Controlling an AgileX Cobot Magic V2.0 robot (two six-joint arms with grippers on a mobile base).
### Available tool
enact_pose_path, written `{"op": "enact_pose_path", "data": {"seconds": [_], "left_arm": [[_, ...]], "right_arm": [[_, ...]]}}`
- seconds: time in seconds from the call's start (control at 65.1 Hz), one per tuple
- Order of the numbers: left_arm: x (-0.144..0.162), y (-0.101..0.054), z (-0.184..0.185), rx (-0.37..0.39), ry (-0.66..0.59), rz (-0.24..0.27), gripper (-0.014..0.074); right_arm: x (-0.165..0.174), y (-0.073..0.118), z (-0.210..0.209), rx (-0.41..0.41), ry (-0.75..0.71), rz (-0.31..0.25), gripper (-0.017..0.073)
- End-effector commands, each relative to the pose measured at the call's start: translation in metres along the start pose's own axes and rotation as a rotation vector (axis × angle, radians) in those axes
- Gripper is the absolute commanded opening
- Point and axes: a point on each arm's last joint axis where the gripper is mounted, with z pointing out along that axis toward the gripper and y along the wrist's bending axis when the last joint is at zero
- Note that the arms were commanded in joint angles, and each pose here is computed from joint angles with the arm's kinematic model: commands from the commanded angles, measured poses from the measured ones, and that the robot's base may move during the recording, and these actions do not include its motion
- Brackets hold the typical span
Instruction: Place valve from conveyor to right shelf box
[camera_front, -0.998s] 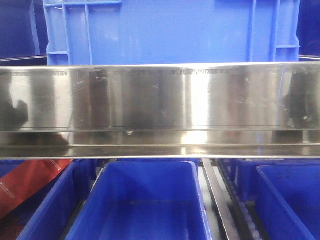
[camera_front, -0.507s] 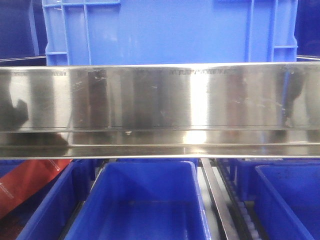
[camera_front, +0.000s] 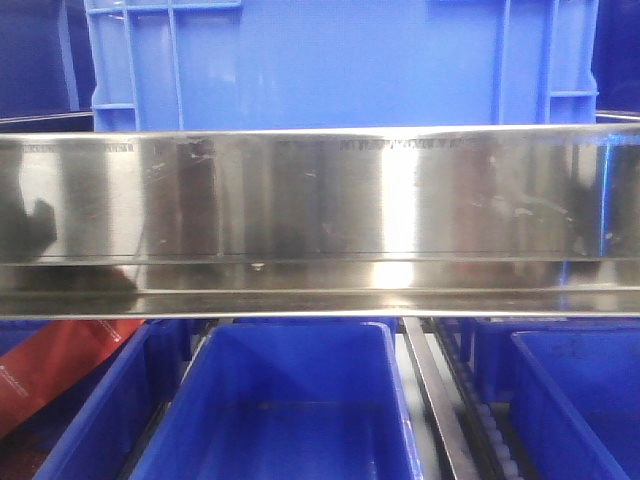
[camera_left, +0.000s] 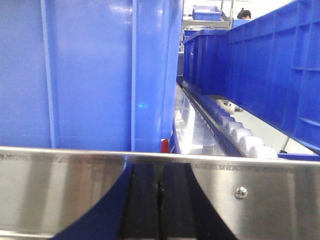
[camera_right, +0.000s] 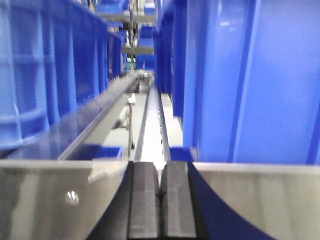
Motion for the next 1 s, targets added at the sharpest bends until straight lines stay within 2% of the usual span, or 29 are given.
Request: {"op": "enact_pose_path", "data": {"seconds": [0.0, 0.982], "left_arm": [[-0.0023, -0.0001, -0.0005, 0.0, -0.025, -0.009, -0.0111], [-0.0023, -0.0001, -0.0005, 0.0, -0.025, -0.009, -0.0111]], "right_arm": [[-0.0032, -0.0007, -0.0005, 0.008, -0.055, 0.013, -0.0158], [-0.0029, -0.0006, -0.0005, 0.008, -0.051, 0.013, -0.0158]]}}
